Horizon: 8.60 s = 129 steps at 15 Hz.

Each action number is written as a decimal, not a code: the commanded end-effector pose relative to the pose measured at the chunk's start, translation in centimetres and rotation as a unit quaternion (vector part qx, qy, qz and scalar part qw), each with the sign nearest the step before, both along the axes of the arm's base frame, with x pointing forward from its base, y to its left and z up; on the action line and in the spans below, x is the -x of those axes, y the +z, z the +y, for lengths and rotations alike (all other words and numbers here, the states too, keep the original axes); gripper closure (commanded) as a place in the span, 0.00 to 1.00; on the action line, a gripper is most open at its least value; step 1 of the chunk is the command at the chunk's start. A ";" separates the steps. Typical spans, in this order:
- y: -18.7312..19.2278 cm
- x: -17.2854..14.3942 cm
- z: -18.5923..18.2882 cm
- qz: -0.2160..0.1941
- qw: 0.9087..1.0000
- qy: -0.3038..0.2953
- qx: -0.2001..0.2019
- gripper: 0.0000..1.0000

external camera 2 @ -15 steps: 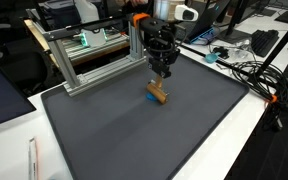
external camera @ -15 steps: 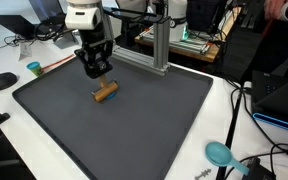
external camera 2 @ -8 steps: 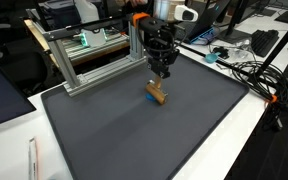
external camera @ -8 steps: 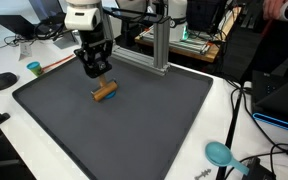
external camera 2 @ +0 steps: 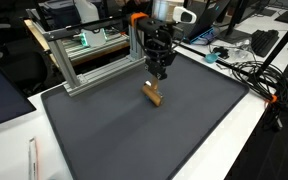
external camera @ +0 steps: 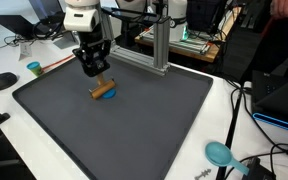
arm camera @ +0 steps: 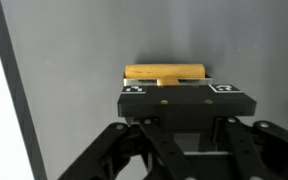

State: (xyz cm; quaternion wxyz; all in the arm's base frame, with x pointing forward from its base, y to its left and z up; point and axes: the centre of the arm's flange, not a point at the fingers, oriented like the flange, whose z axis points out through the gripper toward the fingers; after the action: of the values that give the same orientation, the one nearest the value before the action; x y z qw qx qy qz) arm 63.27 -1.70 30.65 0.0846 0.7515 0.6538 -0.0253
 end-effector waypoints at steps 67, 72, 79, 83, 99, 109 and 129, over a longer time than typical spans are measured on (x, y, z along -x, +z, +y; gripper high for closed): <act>10.1 6.2 -2.7 -0.063 0.961 -0.235 -0.132 0.78; 10.2 5.8 -1.5 -0.026 0.922 -0.362 -0.138 0.78; 12.9 5.3 -0.1 0.010 0.836 -0.535 -0.121 0.78; 13.8 4.4 0.2 -0.017 0.781 -0.615 -0.113 0.78; 10.3 2.9 0.0 -0.042 0.746 -0.657 -0.106 0.78; 4.2 1.0 -1.9 -0.052 0.711 -0.694 -0.104 0.78; 0.5 -1.2 -2.2 -0.060 0.651 -0.752 -0.080 0.78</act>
State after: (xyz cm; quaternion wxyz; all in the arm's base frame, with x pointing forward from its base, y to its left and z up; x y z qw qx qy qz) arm 63.48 -3.94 31.15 0.0059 0.9905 -0.1367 0.0130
